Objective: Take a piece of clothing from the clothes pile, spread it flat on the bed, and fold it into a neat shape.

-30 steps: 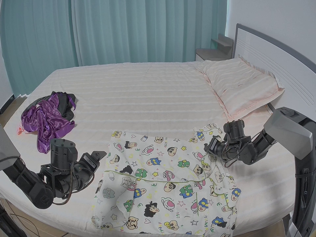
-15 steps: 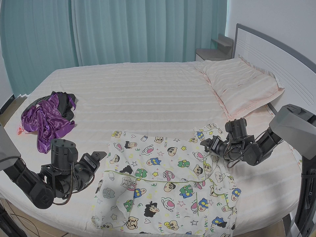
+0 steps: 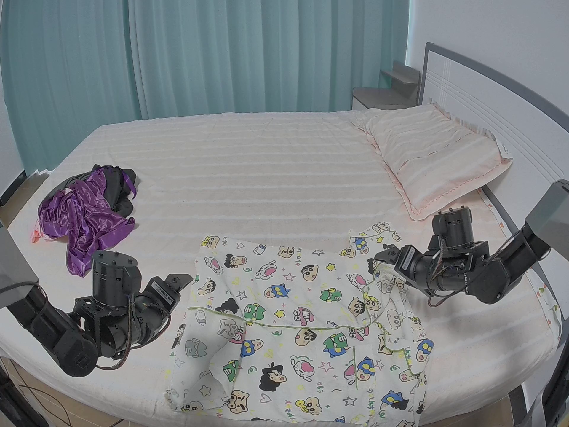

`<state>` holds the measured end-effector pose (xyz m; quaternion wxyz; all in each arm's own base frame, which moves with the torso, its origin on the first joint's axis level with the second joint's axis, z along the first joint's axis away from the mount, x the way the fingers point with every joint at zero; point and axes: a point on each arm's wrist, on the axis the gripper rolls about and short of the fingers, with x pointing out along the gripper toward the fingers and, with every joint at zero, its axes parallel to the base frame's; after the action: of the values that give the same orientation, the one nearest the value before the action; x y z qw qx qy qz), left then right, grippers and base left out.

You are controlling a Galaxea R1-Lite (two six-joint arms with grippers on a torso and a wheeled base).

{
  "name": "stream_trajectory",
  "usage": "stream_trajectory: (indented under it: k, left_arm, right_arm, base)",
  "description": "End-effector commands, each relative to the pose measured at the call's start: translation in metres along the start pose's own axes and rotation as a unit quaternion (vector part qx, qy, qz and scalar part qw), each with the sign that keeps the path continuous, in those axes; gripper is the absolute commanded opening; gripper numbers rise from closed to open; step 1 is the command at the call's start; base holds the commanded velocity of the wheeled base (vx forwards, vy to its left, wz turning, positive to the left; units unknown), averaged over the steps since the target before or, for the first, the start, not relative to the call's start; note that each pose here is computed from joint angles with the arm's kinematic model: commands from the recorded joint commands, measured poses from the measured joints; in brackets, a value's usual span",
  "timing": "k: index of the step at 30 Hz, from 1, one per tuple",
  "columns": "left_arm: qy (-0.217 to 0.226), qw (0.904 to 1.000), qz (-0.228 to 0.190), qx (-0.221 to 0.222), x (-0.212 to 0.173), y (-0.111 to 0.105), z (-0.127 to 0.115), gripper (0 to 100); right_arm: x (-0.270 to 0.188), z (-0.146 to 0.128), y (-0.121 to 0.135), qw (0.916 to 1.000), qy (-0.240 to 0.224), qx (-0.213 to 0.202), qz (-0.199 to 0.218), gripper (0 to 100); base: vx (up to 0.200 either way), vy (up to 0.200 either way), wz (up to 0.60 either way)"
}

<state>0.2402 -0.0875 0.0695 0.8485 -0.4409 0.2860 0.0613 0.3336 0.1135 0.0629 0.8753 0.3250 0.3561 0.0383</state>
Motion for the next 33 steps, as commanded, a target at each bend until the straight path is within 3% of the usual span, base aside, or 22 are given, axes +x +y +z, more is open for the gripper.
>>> stream_trajectory:
  k: [1, 6, 13, 21, 28, 33]
  left_arm:
    - [-0.001, 1.0000, 0.000, 0.000, 0.000, 0.000, 0.000, 100]
    - [-0.001, 1.0000, 0.001, 0.000, 0.000, 0.000, 0.000, 100]
    - [0.000, 1.0000, 0.001, 0.000, 0.000, 0.000, 0.000, 100]
    - [0.000, 1.0000, 0.002, -0.001, 0.000, 0.001, 0.000, 100]
    - [0.002, 1.0000, 0.005, -0.001, 0.002, 0.002, -0.001, 100]
    - [0.003, 1.0000, 0.008, 0.000, 0.003, 0.003, -0.002, 100]
  right_arm:
    - [-0.021, 0.006, -0.013, 0.9999, -0.004, 0.010, -0.005, 100]
    - [-0.019, 0.020, -0.060, 0.9978, 0.002, 0.038, -0.055, 100]
    - [-0.011, 0.018, -0.108, 0.9922, 0.025, -0.001, -0.122, 100]
    - [0.005, 0.002, -0.119, 0.9826, 0.041, -0.085, -0.160, 100]
    - [0.025, -0.019, -0.116, 0.9744, 0.032, -0.151, -0.163, 100]
    - [0.025, -0.032, -0.105, 0.9722, 0.035, -0.173, -0.154, 100]
  base:
    - [0.000, 0.000, 0.00]
    - [0.000, 0.000, 0.00]
    - [0.000, 0.000, 0.00]
    - [0.000, 0.000, 0.00]
    - [0.000, 0.000, 0.00]
    - [0.000, 0.000, 0.00]
